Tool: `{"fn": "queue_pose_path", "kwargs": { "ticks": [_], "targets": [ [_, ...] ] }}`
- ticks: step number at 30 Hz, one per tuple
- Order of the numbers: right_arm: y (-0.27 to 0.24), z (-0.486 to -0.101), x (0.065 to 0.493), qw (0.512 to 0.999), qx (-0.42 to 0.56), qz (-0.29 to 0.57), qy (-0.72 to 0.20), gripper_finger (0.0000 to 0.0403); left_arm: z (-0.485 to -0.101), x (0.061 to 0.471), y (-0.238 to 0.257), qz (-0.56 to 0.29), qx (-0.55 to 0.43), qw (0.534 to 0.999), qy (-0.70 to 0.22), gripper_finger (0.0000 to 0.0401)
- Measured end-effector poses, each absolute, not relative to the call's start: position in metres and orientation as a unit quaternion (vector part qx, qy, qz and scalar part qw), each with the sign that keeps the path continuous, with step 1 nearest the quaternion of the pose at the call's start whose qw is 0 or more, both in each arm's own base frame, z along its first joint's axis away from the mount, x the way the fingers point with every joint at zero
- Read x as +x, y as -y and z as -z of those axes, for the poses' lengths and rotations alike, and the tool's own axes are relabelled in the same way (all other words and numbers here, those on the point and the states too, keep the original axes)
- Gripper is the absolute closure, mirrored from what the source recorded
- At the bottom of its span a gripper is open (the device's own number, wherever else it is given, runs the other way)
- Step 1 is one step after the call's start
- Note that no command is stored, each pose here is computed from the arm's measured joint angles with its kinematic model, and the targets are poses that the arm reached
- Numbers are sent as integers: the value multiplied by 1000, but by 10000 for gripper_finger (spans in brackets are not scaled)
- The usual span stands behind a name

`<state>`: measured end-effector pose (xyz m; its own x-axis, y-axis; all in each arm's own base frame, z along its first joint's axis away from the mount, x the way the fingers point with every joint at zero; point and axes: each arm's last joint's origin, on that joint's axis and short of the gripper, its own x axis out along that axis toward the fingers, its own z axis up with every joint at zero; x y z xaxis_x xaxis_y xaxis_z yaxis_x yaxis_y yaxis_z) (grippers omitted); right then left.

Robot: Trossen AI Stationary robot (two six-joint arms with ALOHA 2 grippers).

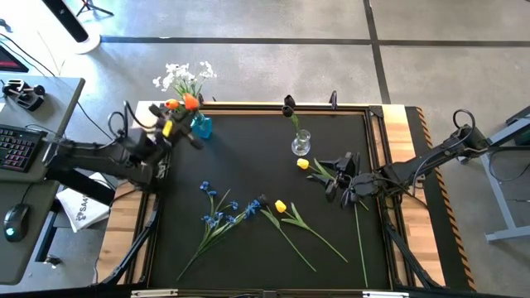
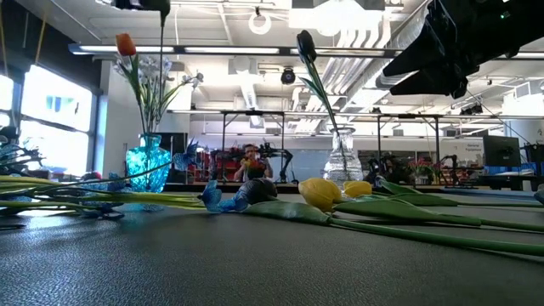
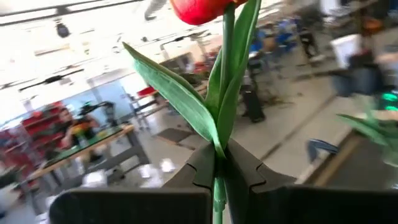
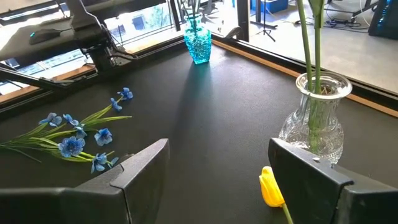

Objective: Sort flowers into vase by color
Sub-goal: Put the orange flower into the blue vase

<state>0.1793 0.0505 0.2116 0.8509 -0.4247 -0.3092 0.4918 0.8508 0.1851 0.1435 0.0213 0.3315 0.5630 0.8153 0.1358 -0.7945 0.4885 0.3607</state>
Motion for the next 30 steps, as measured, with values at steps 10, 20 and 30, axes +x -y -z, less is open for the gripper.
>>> {"fn": "queue_pose_path", "kwargs": {
  "ticks": [10, 20, 30],
  "targets": [
    [-51, -212, 179, 953, 130, 240, -129, 133, -319, 138, -61, -505, 133, 852, -43, 398],
    [-51, -212, 179, 953, 131, 240, -128, 133, -307, 136, -85, -563, 88, 819, -69, 394],
    [-51, -212, 179, 953, 131, 240, -128, 133, -304, 129, -94, -592, 32, 801, -79, 375]
  ]
}}
